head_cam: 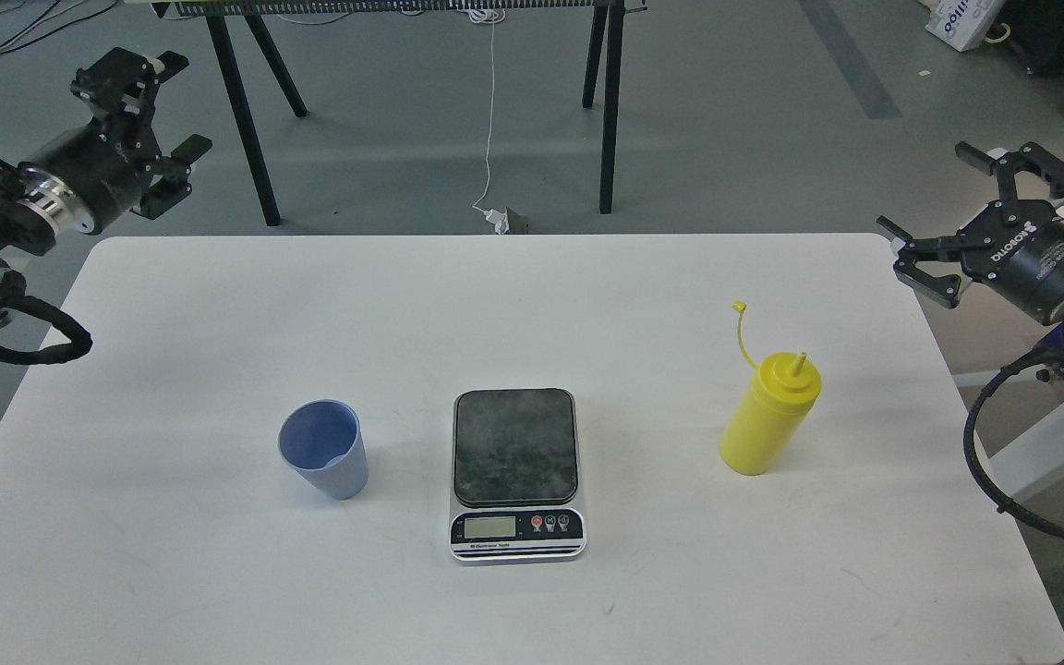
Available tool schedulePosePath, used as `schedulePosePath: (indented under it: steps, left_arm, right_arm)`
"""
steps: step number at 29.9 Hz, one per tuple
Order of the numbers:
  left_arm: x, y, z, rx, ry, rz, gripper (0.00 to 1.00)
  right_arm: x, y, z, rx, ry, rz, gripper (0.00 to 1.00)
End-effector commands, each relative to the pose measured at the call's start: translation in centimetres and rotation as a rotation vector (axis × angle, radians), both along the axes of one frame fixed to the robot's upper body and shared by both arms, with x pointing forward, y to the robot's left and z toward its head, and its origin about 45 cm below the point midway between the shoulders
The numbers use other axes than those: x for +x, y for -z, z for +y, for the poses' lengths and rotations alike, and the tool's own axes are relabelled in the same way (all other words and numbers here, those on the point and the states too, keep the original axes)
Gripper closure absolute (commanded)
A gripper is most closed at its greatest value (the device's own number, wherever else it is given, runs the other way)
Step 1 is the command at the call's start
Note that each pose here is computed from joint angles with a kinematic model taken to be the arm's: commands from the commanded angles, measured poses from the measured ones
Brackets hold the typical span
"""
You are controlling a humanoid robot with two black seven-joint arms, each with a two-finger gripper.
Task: Pour seasoning into cup on scale with both arms
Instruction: 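Move the left gripper toward the blue cup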
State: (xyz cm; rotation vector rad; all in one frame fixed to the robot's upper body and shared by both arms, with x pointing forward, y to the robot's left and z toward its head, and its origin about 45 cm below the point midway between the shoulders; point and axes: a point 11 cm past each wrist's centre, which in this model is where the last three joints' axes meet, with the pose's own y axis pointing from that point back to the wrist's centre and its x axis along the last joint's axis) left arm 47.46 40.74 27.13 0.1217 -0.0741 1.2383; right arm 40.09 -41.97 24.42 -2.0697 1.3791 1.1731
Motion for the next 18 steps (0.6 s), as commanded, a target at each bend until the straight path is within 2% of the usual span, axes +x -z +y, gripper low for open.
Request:
schedulePosePath:
  steps: [1,7,11,13,16,18]
  left_arm:
    - [0.7,0.3,-1.4,-0.04,-0.005,-0.011,0.01]
    - [0.9,-0.3,-0.8,-0.131,-0.056,-0.048,0.0]
    - [-0.2,2.5,1.1,-0.113,-0.12,0.002,0.0]
    - [-0.4,2.5,1.7,-0.085,-0.129,0.008,0.0]
    - [-0.6,2.4,2.2,0.052,-0.086,0.039,0.0]
    - [0.0,0.5,2.4,0.253,-0.014,0.053,0.0]
  right_arm:
    - [0.0,0.6,0.1,0.011,0.007,0.011,0.01]
    - [0.0,0.6,0.1,0.013,0.009,0.011,0.01]
    - [0.1,0.8,0.5,0.022,0.004,0.012,0.01]
    - [0.2,0.6,0.7,0.029,0.003,0.004,0.01]
    - [0.3,0.3,0.7,0.042,0.007,-0.009,0.01]
    - [0.3,0.4,0.8,0.045,0.004,-0.009,0.01]
